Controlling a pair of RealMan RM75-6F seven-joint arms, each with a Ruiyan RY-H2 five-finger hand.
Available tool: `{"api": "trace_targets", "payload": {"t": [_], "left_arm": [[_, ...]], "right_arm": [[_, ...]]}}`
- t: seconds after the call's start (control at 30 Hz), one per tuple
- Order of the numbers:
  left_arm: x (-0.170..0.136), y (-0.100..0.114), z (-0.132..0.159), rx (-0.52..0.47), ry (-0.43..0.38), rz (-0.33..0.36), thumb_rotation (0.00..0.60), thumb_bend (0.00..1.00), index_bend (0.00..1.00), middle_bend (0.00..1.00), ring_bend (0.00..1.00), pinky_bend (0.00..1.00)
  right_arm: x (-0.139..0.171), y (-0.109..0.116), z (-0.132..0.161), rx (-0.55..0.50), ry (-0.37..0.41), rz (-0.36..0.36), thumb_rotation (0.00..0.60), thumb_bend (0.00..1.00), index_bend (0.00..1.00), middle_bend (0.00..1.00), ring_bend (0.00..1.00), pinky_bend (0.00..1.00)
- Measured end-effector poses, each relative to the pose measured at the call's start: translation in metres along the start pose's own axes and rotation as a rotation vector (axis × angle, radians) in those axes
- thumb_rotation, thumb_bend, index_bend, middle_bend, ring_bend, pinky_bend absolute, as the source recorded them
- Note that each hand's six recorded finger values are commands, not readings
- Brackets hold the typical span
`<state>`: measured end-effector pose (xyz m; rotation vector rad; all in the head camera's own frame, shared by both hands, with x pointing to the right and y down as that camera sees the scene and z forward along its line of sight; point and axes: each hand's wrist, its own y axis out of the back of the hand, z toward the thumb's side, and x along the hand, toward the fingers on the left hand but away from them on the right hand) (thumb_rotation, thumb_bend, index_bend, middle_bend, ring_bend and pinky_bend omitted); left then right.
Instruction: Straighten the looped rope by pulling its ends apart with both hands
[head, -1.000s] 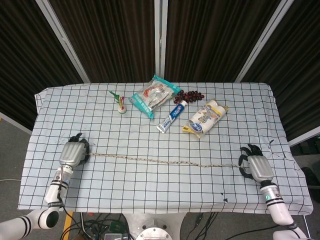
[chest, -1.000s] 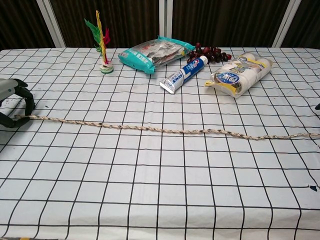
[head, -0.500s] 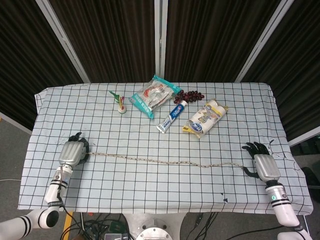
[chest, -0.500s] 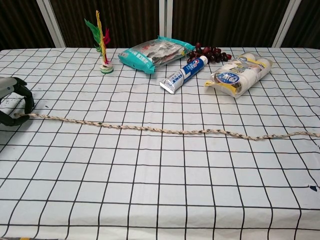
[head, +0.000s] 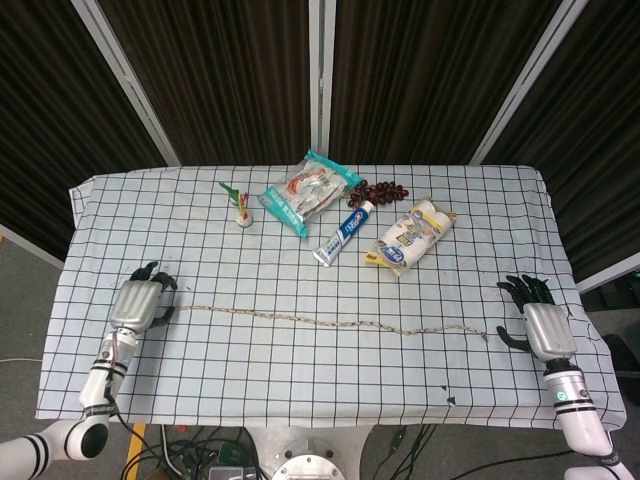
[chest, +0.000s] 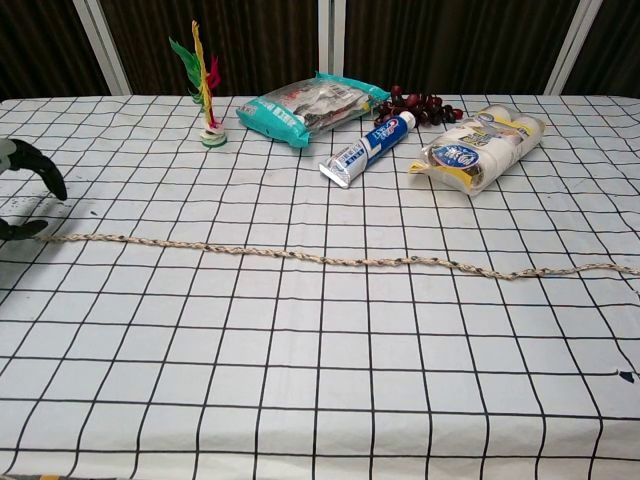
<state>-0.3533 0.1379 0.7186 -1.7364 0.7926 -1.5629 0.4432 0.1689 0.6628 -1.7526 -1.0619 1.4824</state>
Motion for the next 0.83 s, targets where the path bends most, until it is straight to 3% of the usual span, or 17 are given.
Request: {"api": "trace_targets", "payload": {"t": [0.23,0.37,0.43,0.53,0.67,0.83], "left_arm": [[-0.019,0.044,-0.005,-0.027,-0.008,0.168,0.600,0.21,0.25,0.21,0.07,0.17],[-0.047,0.071,-0.014,-0.019,-0.024,0.312,0.600,0.13,0.20,0.18,0.04,0.17],[-0.066,0.076,-0.020,0.002,-0.034,0.347,0.600,0.11,0.17,0.16,0.03,0.16],[-0.099,0.069,-0.033,0.041,-0.029,0.339,0.600,0.10,0.16,0.15,0.03,0.16],[-0.133,0.052,-0.050,0.054,0.002,0.280,0.600,0.09,0.16,0.15,0.03,0.16],[-0.149,0.037,-0.064,0.048,0.025,0.226,0.600,0.09,0.16,0.15,0.03,0.15]], "right_arm": [[0.013,0.020,-0.003,0.010,0.005,-0.059,0.600,0.22,0.10,0.07,0.00,0.00],[0.027,0.038,-0.004,0.034,0.020,-0.107,0.600,0.22,0.04,0.05,0.00,0.00],[0.037,0.046,-0.006,0.069,0.021,-0.123,0.600,0.21,0.02,0.04,0.00,0.00],[0.050,0.048,-0.008,0.121,0.006,-0.123,0.600,0.21,0.00,0.02,0.00,0.00],[0.071,0.046,-0.017,0.172,-0.035,-0.096,0.600,0.21,0.00,0.01,0.00,0.00],[0.083,0.041,-0.031,0.195,-0.075,-0.067,0.600,0.21,0.00,0.00,0.00,0.00]]}}
